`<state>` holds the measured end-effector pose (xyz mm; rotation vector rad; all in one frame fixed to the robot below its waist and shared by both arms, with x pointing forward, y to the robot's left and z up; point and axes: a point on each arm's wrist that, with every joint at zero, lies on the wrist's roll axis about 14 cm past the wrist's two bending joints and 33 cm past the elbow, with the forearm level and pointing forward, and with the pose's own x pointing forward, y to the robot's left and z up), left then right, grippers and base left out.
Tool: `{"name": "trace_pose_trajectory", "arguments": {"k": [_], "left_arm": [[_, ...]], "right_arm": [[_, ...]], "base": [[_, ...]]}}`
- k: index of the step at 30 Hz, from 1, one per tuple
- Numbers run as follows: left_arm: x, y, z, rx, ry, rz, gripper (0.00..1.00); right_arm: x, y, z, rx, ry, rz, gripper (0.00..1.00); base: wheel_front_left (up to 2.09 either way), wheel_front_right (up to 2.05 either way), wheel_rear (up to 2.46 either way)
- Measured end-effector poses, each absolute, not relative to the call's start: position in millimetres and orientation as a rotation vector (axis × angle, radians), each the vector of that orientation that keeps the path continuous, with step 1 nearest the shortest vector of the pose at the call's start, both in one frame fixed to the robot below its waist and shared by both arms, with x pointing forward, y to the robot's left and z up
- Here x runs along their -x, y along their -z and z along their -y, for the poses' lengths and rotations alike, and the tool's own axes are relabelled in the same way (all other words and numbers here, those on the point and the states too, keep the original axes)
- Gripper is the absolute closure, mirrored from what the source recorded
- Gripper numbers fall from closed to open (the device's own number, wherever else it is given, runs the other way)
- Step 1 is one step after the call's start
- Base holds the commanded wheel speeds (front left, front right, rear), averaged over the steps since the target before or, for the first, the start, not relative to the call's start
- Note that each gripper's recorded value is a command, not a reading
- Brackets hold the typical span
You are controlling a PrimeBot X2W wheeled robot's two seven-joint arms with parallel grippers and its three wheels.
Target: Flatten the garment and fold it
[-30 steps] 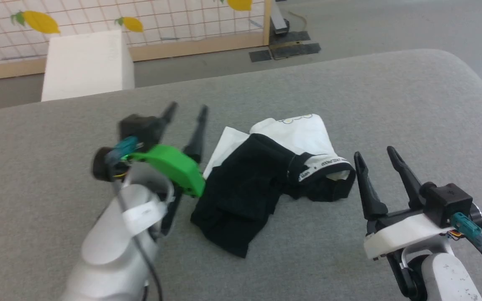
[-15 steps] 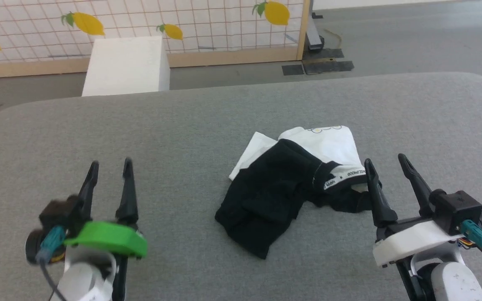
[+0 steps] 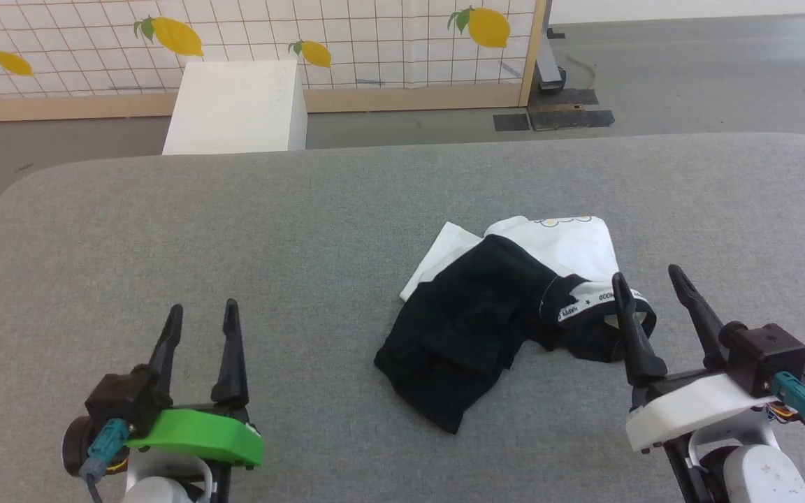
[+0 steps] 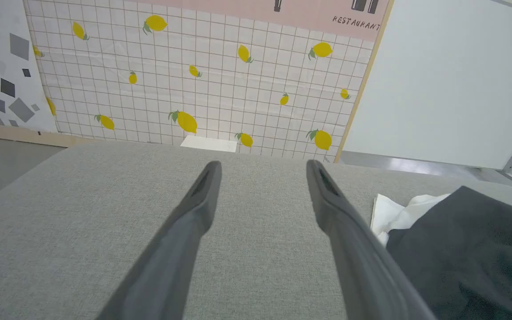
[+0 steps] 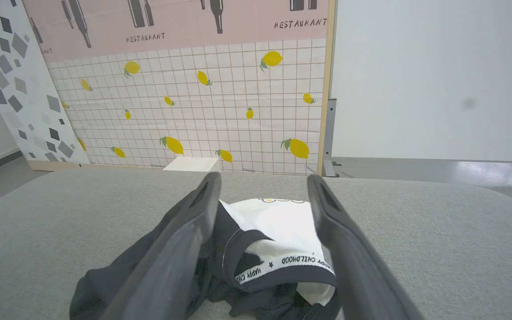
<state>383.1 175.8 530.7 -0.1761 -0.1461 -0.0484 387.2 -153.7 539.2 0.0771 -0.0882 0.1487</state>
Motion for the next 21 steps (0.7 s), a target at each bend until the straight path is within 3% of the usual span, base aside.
{"name": "trace_pose_trajectory", "arguments": {"k": [4,14,21], "left_arm": [[-383.9,-524.6,-161.4,0.174,0.106,0.126,0.0],[-378.9,-470.6,-51.0,0.222,0.418,-0.226,0.0],[-379.8,-437.9,-27.2,0.142,0.454,-0.44,0.0]], "right_arm": [[-385.8,-540.1,153.5,-0.077,-0.149,0.09,0.0],[-379.8,-536.9,156.4,-0.076,-0.14,0.077,0.0],[-375.1,-534.7,159.7,-0.075,-0.13,0.07,0.0]], "base": [[0.0,0.0,0.0],[0.0,0.0,0.0],[0.0,0.0,0.0]]}}
